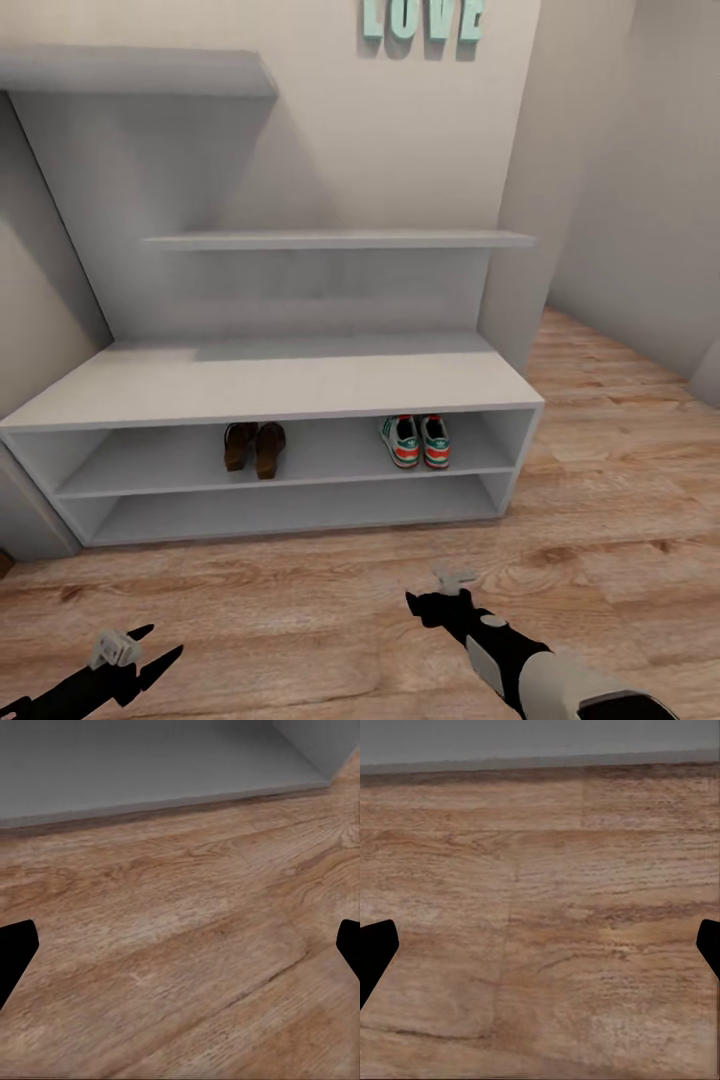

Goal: Pick up the two gym shoes and the two sandals from the corridor floor and place them onto the hallstand (shoe rack) in the corridor, making sure they are on the rack and not on the floor. Arrange them so the two gym shoes are next to each other and the two sandals are next to each other.

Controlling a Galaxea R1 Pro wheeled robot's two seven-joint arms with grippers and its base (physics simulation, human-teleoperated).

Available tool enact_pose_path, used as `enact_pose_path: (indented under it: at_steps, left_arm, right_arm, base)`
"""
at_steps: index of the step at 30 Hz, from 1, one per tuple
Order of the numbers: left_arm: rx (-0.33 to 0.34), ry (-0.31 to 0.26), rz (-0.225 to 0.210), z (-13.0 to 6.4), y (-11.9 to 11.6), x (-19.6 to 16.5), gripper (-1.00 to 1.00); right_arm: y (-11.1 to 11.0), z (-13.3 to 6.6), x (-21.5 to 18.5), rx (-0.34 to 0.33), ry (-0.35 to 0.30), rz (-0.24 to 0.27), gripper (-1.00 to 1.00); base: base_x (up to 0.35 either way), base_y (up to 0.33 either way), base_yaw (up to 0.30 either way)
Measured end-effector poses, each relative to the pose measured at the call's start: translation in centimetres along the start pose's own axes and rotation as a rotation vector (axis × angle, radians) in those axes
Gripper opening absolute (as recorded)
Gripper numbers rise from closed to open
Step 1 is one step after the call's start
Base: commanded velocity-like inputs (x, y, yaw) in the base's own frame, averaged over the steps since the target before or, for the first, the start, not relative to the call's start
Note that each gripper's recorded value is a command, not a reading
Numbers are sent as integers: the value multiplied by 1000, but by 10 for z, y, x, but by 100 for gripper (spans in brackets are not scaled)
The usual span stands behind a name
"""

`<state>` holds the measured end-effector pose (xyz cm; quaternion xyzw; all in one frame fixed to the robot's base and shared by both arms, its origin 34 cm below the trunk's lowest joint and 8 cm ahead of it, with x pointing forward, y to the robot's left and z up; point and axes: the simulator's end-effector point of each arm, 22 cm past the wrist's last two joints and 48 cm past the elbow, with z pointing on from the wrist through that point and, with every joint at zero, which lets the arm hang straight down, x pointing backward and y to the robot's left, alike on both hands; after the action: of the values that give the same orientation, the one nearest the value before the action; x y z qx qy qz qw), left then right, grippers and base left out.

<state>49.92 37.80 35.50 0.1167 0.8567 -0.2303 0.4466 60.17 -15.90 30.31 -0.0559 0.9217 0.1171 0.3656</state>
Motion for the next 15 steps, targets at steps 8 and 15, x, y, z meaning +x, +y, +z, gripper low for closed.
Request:
enact_pose_path:
  at_steps: [8, 15]
  left_arm:
    - [-98, 27, -37, -10, 14, 3, 100]
    - [-167, 47, -57, -22, 22, 2, 100]
  right_arm:
    - [-16, -36, 17, -185, -8, -57, 100]
    - [-39, -62, 25, -215, 16, -67, 100]
  base:
    - [0, 0, 0]
    - [0, 0, 0]
